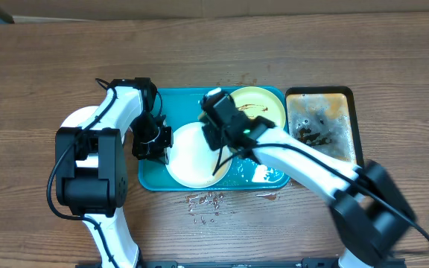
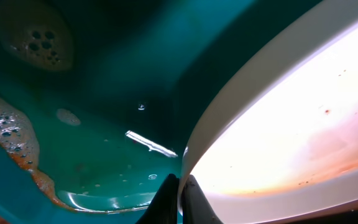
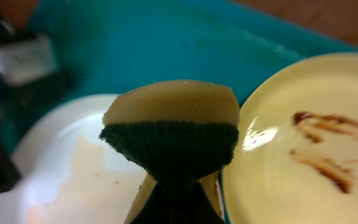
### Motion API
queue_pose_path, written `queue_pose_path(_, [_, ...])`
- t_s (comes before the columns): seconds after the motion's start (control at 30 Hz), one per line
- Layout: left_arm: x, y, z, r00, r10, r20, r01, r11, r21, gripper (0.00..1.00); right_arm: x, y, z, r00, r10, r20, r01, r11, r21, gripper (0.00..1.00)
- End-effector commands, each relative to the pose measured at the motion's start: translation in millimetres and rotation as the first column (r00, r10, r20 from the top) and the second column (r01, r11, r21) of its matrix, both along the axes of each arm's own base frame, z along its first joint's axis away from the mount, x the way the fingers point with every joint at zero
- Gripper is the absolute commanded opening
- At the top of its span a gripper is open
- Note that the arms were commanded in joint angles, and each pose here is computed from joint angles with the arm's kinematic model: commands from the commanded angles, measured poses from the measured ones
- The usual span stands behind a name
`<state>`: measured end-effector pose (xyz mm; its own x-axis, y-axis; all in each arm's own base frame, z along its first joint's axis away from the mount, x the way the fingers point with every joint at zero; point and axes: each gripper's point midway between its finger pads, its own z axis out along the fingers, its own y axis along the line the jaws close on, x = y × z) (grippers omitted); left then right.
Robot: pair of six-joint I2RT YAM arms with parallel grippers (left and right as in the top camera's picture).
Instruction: Clean dirty plates on tray and stack at the side
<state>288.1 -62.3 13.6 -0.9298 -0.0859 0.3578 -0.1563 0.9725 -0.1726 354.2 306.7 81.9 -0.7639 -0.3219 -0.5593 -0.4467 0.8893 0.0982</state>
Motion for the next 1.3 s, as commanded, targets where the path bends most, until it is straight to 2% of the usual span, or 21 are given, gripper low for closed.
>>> queue_pose_path(0.0, [-4.3, 2.4, -3.0, 1.0, -0.005, -0.019, 0.006, 1.0, 0.018, 0.04, 16.6, -21.3, 71.8, 0.986, -0.101, 0.131, 0.093, 0.993, 0.072, 0.04])
queue_pose_path(0.2, [-2.9, 2.5, -2.1, 1.0, -0.005, -0.014, 0.005, 1.0, 0.018, 0.04, -3.5, -64.1, 62.5, 0.99, -0.14, 0.024, 0.141, 0.989, -0.04, 0.04])
queue_pose_path(0.37, [11.9, 5.3, 15.1, 0.999, 0.005, 0.047, -0.006, 1.0, 0.018, 0.04, -16.2, -139.8, 39.6, 0.912, -0.401, -0.086, 0.377, 0.903, -0.207, 0.04])
queue_pose_path(0.43, [19.7, 9.1, 26.2, 0.996, 0.008, 0.086, -0.012, 0.999, 0.044, 0.04, -17.4, -164.8, 35.9, 0.88, -0.462, -0.11, 0.426, 0.87, -0.247, 0.04])
queue_pose_path(0.57, [30.3, 37.3, 60.4, 0.984, 0.017, 0.18, -0.058, 0.973, 0.225, 0.04, -18.8, -219.1, 27.3, 0.795, -0.576, -0.191, 0.517, 0.807, -0.285, 0.04])
queue_pose_path(0.73, [32.8, 61.7, 97.4, 0.955, 0.028, 0.297, -0.141, 0.92, 0.367, 0.04, -22.6, -250.9, 14.9, 0.751, -0.596, -0.284, 0.535, 0.802, -0.267, 0.04])
queue_pose_path(0.87, [34.2, 79.1, 127.9, 0.919, -0.02, 0.394, -0.191, 0.851, 0.489, 0.04, -28.7, -267.5, 5.0, 0.698, -0.619, -0.359, 0.576, 0.784, -0.232, 0.04])
queue_pose_path(1.17, [38.0, 64.7, 152.4, 0.875, -0.236, 0.422, -0.11, 0.752, 0.65, 0.04, -33.7, -275.1, -3.1, 0.689, -0.619, -0.377, 0.575, 0.783, -0.236, 0.04])
queue_pose_path(1.27, [40.1, 59.6, 160.8, 0.853, -0.292, 0.432, -0.118, 0.699, 0.705, 0.04, -30.1, -274.7, -2.6, 0.694, -0.619, -0.367, 0.578, 0.784, -0.227, 0.04])
